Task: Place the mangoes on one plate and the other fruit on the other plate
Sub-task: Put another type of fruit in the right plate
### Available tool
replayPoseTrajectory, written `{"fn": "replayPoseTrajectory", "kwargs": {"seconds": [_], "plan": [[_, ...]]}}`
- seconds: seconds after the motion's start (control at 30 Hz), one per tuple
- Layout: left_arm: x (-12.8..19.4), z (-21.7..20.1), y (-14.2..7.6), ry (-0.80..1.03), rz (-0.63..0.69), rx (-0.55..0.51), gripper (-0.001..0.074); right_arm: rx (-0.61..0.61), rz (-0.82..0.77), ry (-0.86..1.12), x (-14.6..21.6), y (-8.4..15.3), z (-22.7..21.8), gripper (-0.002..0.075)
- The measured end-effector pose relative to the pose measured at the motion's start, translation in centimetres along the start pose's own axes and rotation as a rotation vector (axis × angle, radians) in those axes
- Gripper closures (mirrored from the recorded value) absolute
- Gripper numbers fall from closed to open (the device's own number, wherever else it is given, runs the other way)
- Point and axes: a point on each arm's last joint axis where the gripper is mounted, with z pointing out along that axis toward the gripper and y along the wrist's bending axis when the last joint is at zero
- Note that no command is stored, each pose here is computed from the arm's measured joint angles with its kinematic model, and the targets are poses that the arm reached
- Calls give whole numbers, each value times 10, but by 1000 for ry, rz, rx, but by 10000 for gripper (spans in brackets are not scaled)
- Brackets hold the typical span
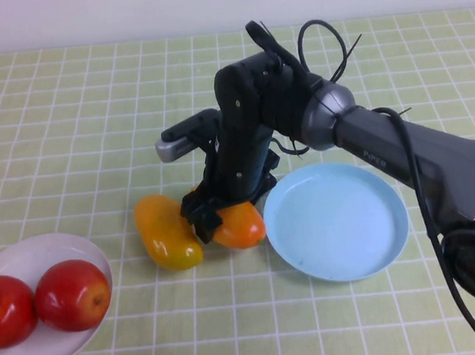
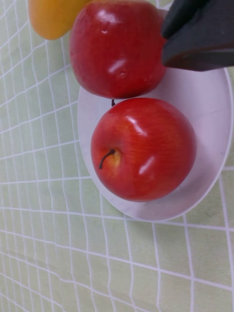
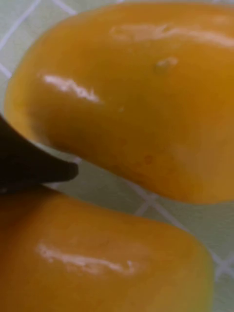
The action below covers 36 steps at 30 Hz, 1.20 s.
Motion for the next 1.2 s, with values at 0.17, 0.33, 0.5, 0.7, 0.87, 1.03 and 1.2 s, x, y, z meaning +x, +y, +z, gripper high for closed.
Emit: {"fn": "replayPoseTrajectory", "kwargs": {"seconds": [0.17, 0.33, 0.5, 0.7, 0.87, 1.03, 1.2], "plan": [[0, 0, 0, 0, 0, 0, 733, 1, 6, -58, -6, 3, -21, 133], [0, 0, 0, 0, 0, 0, 733, 10, 57, -113, 2, 5, -64, 133], [0, 0, 0, 0, 0, 0, 733, 85, 124, -56, 34, -14, -84, 133], [0, 0, 0, 0, 0, 0, 733, 112, 203, 77, 72, -41, -67, 133], [0, 0, 0, 0, 0, 0, 733, 116, 221, 71, 79, -49, -51, 133], [0, 0, 0, 0, 0, 0, 733, 110, 224, 60, 78, -49, -50, 87], [0, 0, 0, 0, 0, 0, 733, 110, 224, 60, 78, -49, -50, 46]]}}
